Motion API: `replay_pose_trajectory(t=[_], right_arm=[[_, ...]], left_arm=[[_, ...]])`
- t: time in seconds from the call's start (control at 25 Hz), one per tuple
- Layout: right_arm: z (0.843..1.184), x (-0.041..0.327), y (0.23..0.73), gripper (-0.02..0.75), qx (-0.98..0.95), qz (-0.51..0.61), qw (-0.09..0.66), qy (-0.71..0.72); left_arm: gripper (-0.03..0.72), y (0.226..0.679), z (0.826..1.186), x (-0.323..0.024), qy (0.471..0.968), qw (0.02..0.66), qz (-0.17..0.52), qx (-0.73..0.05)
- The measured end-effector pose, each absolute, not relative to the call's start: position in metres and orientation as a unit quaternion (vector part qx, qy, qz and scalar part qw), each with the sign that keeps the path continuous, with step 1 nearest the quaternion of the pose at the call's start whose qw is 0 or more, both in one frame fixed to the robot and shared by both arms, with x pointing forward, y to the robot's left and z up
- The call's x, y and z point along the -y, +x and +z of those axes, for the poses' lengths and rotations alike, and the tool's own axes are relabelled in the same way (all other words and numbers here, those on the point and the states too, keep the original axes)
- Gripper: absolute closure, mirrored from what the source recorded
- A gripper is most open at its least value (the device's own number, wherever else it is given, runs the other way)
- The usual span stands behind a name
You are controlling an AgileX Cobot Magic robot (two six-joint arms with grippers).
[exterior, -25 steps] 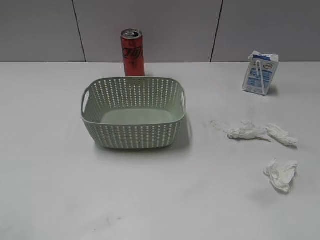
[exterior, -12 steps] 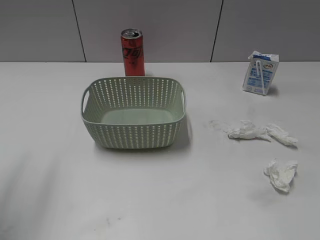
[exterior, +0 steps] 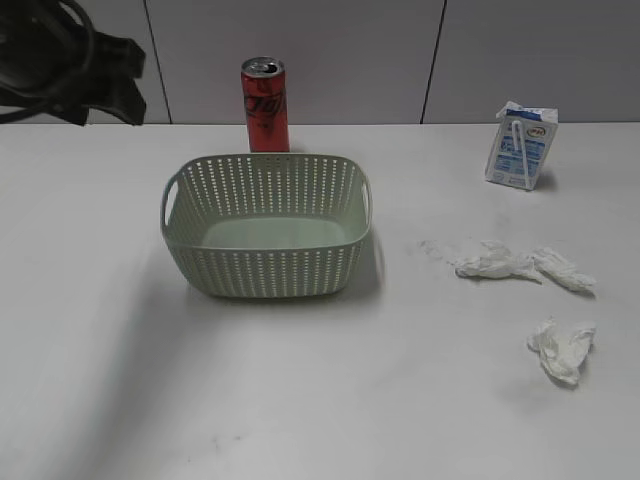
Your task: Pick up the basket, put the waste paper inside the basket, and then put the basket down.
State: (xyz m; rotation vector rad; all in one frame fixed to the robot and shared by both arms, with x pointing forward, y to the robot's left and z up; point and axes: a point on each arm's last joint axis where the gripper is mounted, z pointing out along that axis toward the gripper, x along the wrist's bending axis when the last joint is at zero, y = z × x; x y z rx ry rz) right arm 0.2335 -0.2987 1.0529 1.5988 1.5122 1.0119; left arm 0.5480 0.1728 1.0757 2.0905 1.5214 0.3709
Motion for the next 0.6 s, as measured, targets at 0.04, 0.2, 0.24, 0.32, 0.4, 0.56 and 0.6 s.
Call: replay_pose_trajectory(t=[0.04,0.2,0.24,0.32,0.4,0.56,0.6], right_arm=[[1.053,0.299,0.234,0.155,-0.584,0.391,0.352,0.618],[1.053,0.299,0.234,0.155,-0.584,0.391,0.352,0.618],[1.053,0.299,0.234,0.155,-0.585,0.391,0.352,0.617],[1.053,0.299,0.234,0.155,-0.585,0.391,0.352,0.617],[1.053,0.299,0.234,0.155,-0.585,0.391,0.352,0.617],[1.053,0.299,0.234,0.155,-0.585,0.391,0.352,0.617],[1.053,0.299,0.234,0.155,-0.585,0.391,0.352,0.617]], left_arm=[[0.223,0.556,1.066,-0.168,0.778,0.239,0.131,-0.566],[0.223,0.585,1.037,-0.153,0.790,0.173,0.112,-0.577],[0.223,0.591,1.032,-0.151,0.791,0.163,0.108,-0.579],[0.223,0.604,1.014,-0.146,0.796,0.133,0.091,-0.584],[0.223,0.614,0.999,-0.141,0.797,0.114,0.078,-0.587],[0.228,0.626,0.970,-0.134,0.797,0.095,0.054,-0.594],[0.228,0.628,0.963,-0.132,0.796,0.092,0.047,-0.597]])
